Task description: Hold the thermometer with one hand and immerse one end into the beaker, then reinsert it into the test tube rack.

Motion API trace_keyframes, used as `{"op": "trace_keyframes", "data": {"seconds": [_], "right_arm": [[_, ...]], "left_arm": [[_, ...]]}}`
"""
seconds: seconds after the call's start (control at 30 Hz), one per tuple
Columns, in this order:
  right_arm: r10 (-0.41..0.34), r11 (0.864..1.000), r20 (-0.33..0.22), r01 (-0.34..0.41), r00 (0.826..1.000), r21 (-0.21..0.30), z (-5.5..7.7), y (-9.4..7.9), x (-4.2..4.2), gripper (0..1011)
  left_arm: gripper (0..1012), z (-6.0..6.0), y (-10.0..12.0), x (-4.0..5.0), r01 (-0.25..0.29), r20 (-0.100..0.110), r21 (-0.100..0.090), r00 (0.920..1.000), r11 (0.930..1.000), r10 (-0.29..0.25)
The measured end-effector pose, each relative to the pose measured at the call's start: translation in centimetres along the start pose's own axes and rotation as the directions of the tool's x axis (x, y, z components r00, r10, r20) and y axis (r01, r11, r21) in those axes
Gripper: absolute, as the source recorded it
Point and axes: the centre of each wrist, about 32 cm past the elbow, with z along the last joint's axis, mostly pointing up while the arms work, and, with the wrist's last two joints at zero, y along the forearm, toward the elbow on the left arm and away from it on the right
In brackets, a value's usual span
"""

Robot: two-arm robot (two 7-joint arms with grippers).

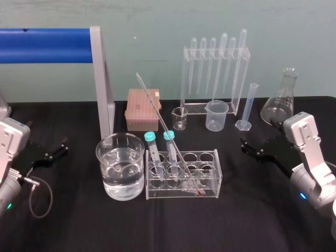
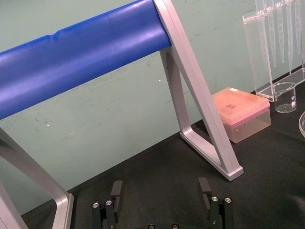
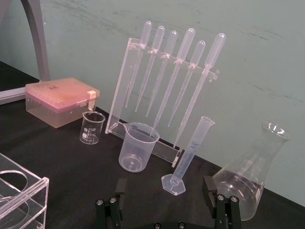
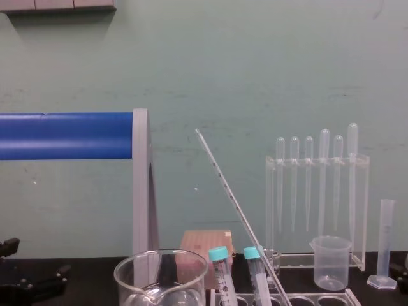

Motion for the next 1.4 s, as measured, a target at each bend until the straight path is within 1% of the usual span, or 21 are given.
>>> {"op": "trace_keyframes", "data": {"seconds": [1.4], "right_arm": [[0.000, 1.000, 0.000, 0.000, 1.000, 0.000, 0.00, 0.00, 0.00, 1003]], "left_arm": [[1008, 0.00, 0.00, 0.00, 0.000, 0.000, 0.000, 1.0000, 1.0000, 0.000]]}}
